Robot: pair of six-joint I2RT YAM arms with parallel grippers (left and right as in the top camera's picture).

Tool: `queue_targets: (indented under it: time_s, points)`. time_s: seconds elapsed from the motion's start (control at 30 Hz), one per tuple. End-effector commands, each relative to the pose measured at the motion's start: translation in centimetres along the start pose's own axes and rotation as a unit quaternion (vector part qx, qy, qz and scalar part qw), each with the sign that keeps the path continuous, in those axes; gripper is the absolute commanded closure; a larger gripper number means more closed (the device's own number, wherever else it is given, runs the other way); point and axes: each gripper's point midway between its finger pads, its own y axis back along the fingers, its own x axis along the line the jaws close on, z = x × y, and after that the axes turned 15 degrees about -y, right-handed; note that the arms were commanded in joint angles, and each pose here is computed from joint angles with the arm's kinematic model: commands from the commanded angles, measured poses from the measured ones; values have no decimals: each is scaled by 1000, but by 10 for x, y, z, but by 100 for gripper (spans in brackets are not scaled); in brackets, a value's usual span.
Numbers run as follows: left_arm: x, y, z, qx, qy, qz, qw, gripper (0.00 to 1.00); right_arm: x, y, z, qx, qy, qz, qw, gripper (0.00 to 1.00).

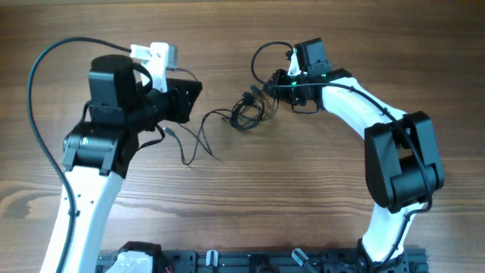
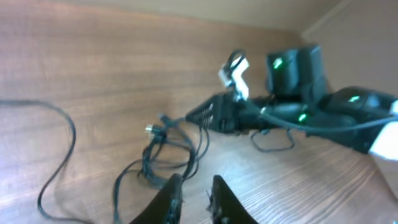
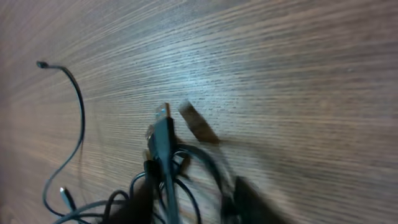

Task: Untangle cables

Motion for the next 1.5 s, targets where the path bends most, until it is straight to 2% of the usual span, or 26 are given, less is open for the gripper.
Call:
queue_targets:
  time_s: [0.0,0.03,0.07,0.17,0.2,0.33,0.4,0.43,0.53,0.57,0.6,0.63,0.67,0.7,0.73,0.8,0.9,0.97,1.1,1.17,1.23,1.3,1.37,1.47]
  points:
    - [8,-20,-25,57,32,-9,998,43,-6,-3,0,0,46,-9,999,37]
    - [11,-33,-41,92,49,-14,994,30,-7,-2,1,2,64,-9,998,35]
    - [11,-44,-53,118,59,-20,991,23,-1,3,4,6,64,9,998,35]
    - [8,-76,-83,180,74,-36,980,18,41,47,13,34,65,123,990,34]
    - [7,-88,-94,200,77,-42,976,17,43,54,10,43,61,131,989,34]
    - [18,-129,-129,249,93,-48,963,17,15,43,-25,96,39,70,992,30]
    - [28,-142,-148,273,102,-37,956,33,-4,29,-42,99,43,21,994,30]
    - [30,-146,-155,283,106,-37,953,45,-10,22,-49,95,51,3,994,30]
    - [32,-150,-164,295,110,-37,948,68,-14,9,-65,92,68,-9,993,32]
    - [32,-150,-164,295,110,-37,949,78,-11,5,-70,91,77,-3,993,35]
    - [32,-150,-164,294,110,-37,949,83,-10,1,-75,89,69,-5,994,39]
    - [32,-151,-163,293,109,-37,949,82,-15,-3,-80,86,48,-22,995,50]
    - [32,-151,-163,293,108,-38,949,89,-17,-4,-84,87,39,-31,995,67]
    - [33,-151,-163,292,106,-38,950,96,-17,-5,-87,89,40,-32,995,74]
    - [34,-150,-162,290,108,-37,950,96,-16,-5,-88,89,41,-32,995,94]
    - [35,-143,-142,257,115,-54,958,96,-12,0,-90,107,48,-13,993,96]
    - [45,-121,-96,176,106,-55,977,96,21,29,-77,138,46,95,985,96]
    - [57,-97,-69,130,104,-35,985,96,40,70,-49,115,43,162,979,96]
    - [81,-59,-44,77,141,5,987,95,36,110,-15,64,44,186,980,96]
    - [101,-44,-42,60,193,32,979,95,7,113,5,34,11,143,989,96]
    - [125,-31,-52,64,247,68,965,94,-44,116,30,-21,-38,47,998,96]
    - [142,-19,-67,76,282,103,951,95,-90,125,47,-67,-89,-43,993,96]
    - [155,-9,-81,92,302,135,939,94,-111,132,52,-81,-108,-76,988,96]
    - [153,-9,-87,103,308,134,936,91,-105,130,49,-72,-105,-63,990,96]
